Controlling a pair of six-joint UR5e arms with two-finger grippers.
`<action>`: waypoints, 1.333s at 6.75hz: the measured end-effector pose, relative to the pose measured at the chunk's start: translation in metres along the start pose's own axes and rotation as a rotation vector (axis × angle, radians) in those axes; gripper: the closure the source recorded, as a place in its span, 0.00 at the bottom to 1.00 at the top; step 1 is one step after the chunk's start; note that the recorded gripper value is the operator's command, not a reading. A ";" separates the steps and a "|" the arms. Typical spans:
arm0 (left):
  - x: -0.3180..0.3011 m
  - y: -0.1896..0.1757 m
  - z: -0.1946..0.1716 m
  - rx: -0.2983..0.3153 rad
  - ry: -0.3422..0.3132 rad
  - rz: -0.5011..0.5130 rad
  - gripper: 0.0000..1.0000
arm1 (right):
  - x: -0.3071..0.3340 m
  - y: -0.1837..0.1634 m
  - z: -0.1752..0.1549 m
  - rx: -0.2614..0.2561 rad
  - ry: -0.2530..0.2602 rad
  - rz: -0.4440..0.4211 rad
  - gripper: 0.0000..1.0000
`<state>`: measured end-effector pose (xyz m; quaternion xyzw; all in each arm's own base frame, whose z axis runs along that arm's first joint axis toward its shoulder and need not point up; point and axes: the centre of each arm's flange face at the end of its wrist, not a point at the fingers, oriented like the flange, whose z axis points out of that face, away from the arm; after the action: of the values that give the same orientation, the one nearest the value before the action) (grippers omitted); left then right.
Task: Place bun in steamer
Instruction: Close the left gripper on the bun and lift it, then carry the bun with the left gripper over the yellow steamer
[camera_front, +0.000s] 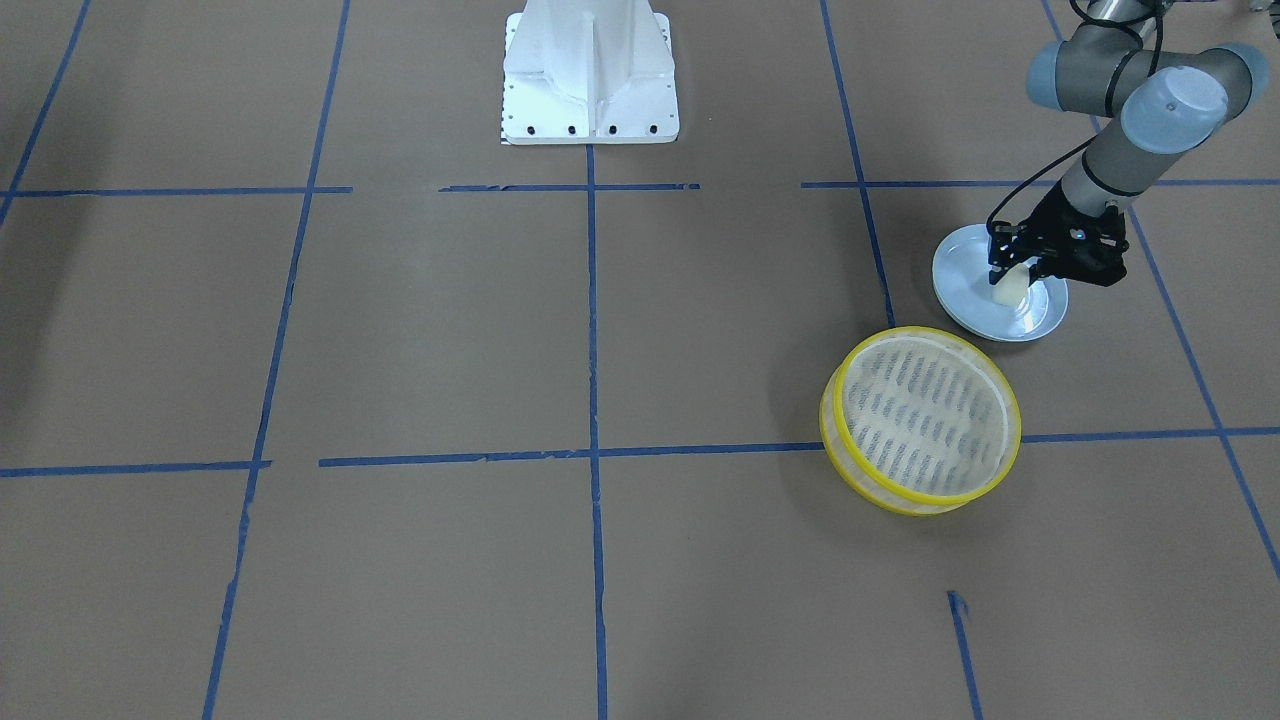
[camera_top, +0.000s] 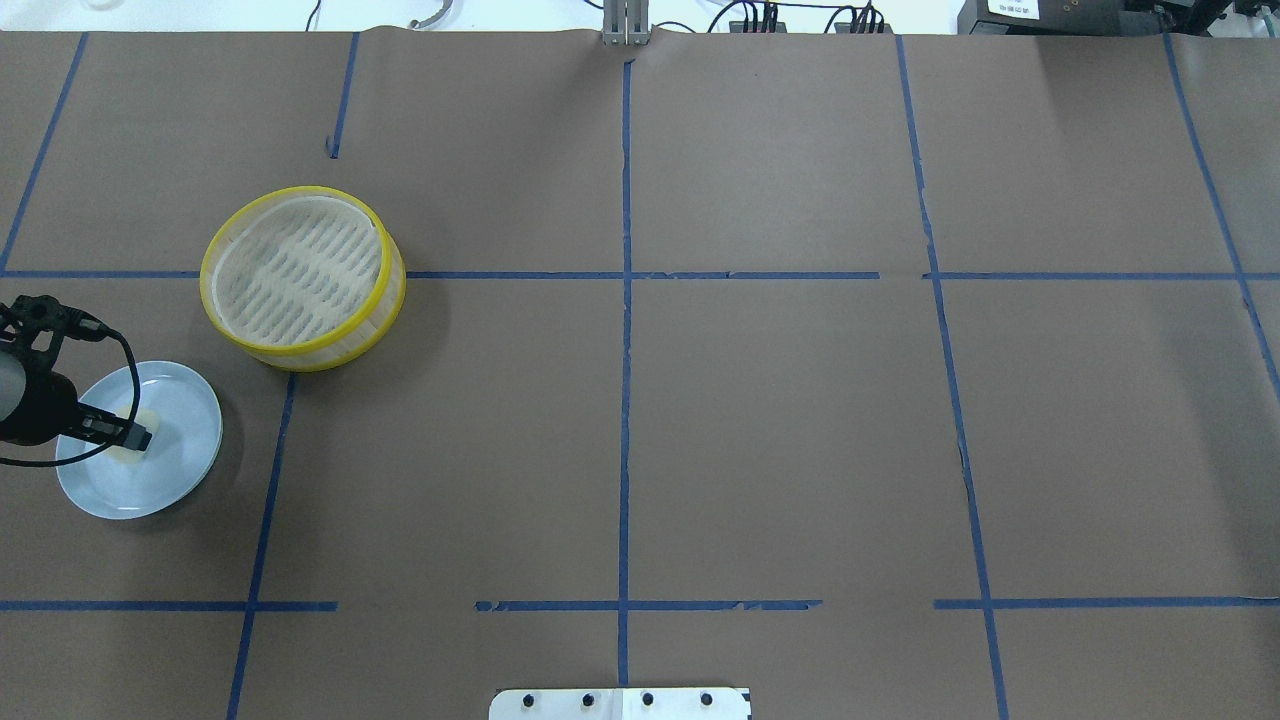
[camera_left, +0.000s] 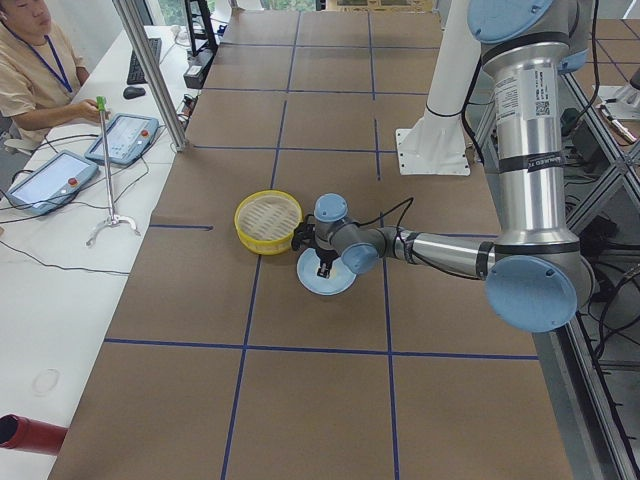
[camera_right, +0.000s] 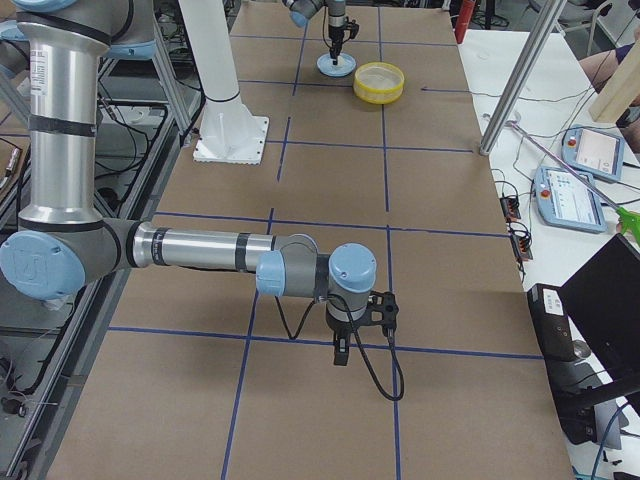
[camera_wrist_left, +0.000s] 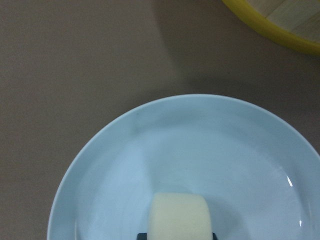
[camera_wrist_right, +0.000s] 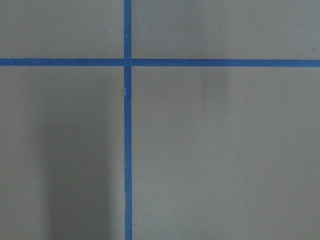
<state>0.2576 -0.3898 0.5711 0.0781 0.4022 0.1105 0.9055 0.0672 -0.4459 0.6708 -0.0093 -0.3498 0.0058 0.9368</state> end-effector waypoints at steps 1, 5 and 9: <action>0.010 -0.010 -0.025 0.027 0.022 -0.007 0.58 | 0.000 0.000 0.000 0.000 0.000 0.000 0.00; 0.066 -0.121 -0.097 0.084 0.094 -0.187 0.58 | 0.000 0.000 0.000 0.000 0.000 0.000 0.00; 0.096 -0.213 -0.056 0.036 0.041 -0.372 0.58 | 0.000 0.000 0.000 0.000 0.000 0.000 0.00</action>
<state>0.3076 -0.5671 0.4163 0.0165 0.4302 -0.0644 0.9003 0.0672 -0.4459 0.6708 -0.0093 -0.3498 0.0058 0.9368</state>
